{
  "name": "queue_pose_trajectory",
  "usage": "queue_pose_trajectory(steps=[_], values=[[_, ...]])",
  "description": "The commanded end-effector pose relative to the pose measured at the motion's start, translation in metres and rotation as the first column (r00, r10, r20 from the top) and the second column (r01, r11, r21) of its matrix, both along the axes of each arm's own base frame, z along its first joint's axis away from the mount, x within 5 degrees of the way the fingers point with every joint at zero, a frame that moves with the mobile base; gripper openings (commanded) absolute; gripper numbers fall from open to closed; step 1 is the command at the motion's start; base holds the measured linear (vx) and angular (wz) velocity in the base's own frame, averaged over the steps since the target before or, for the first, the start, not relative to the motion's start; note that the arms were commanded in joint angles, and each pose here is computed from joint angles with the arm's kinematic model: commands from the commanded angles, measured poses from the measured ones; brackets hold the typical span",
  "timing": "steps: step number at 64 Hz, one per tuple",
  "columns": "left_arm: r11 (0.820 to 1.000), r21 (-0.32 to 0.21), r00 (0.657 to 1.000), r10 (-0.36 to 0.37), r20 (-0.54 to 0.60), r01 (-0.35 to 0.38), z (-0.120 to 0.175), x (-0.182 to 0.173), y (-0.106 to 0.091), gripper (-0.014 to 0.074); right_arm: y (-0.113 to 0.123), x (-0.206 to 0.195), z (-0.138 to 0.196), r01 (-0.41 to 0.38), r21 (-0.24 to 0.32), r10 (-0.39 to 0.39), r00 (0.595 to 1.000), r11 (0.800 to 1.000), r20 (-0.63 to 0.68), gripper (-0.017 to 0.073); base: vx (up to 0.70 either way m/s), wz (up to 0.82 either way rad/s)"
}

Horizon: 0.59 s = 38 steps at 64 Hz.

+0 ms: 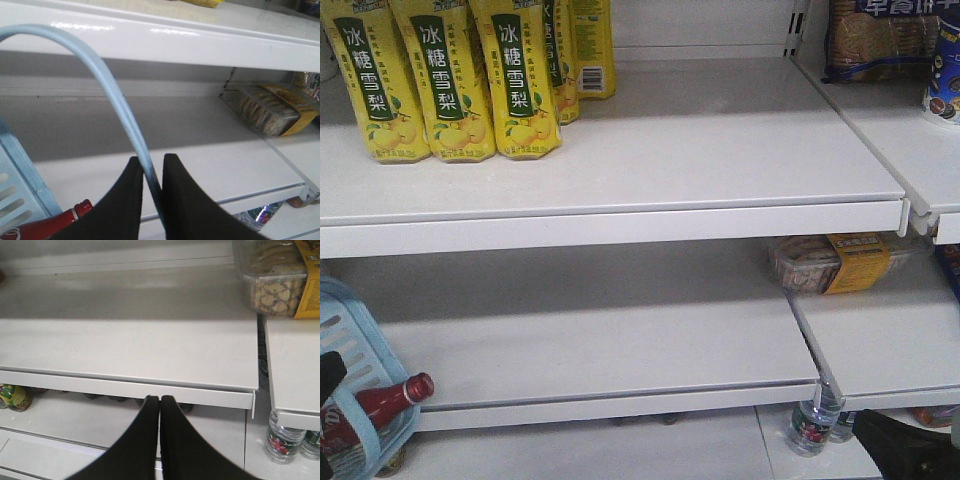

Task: Place coke in basket with both arms

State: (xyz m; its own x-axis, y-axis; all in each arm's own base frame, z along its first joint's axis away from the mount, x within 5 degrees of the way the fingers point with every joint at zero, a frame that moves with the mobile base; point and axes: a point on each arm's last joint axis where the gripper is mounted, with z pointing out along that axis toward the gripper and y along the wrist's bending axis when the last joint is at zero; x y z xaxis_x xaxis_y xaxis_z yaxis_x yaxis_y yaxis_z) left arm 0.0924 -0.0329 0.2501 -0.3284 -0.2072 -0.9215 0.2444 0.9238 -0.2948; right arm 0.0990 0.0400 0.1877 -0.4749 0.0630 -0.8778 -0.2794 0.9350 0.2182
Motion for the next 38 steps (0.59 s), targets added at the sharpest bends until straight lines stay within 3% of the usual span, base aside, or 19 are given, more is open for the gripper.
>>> queue_pose_trajectory(steps=[1,38], values=[[0.999,0.011,0.984,-0.033,0.174,0.032,0.016,-0.002,-0.001,-0.0006,0.002,0.003,0.008,-0.009,0.013,0.009,1.000,1.000,0.022,-0.0005,0.00,0.00],[0.999,-0.019,0.975,-0.026,0.223,0.031,-0.034,-0.030,0.010,-0.0006,0.002,0.003,0.008,-0.009,0.013,0.009,1.000,1.000,0.022,-0.0005,0.00,0.00]])
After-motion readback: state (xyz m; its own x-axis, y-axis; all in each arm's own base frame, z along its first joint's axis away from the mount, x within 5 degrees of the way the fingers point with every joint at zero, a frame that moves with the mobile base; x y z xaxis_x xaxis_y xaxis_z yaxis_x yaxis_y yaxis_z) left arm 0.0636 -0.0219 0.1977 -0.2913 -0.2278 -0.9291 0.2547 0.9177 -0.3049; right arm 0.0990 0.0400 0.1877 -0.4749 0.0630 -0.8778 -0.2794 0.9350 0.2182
